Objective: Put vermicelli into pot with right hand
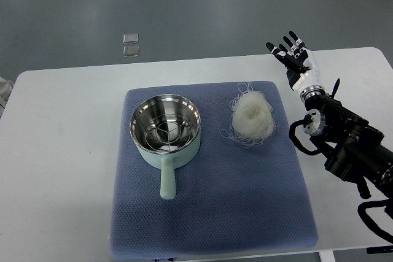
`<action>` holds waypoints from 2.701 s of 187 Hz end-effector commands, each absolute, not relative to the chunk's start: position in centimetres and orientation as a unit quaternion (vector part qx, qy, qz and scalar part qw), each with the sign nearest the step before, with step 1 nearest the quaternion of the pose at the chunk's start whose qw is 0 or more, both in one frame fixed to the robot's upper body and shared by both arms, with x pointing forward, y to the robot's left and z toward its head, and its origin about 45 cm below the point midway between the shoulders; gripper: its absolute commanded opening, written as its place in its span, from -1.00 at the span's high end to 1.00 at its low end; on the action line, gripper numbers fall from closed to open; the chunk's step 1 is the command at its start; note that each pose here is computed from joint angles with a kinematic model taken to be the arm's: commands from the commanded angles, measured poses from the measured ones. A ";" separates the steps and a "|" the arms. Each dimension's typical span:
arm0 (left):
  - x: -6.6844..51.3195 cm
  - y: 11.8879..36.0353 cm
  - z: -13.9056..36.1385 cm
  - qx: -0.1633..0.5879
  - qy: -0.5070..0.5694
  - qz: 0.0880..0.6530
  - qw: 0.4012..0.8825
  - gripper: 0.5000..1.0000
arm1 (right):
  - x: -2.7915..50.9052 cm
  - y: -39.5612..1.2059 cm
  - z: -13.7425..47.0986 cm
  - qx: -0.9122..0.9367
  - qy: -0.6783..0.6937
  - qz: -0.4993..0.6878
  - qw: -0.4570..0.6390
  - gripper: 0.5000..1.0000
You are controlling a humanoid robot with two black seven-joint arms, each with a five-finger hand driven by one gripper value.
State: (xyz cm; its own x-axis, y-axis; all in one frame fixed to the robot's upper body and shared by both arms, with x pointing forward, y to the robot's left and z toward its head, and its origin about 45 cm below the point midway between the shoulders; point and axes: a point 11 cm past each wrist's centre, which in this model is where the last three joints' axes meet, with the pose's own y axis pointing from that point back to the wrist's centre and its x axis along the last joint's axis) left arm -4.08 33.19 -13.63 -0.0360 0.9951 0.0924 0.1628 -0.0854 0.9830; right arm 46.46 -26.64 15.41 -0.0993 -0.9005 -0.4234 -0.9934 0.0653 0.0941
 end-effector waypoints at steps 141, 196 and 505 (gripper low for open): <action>-3.5 33.2 -13.6 0.549 0.523 0.492 0.428 -1.00 | 47.0 -27.8 17.0 -0.681 0.709 0.143 0.113 -0.72; -3.5 33.2 -13.6 0.549 0.524 0.492 0.427 -1.00 | 47.7 -27.2 21.3 -0.808 0.584 -0.065 -0.050 -0.72; -3.5 33.2 -13.6 0.549 0.523 0.493 0.427 -1.00 | 44.2 -21.0 20.0 -0.775 0.032 -0.443 -0.449 -0.47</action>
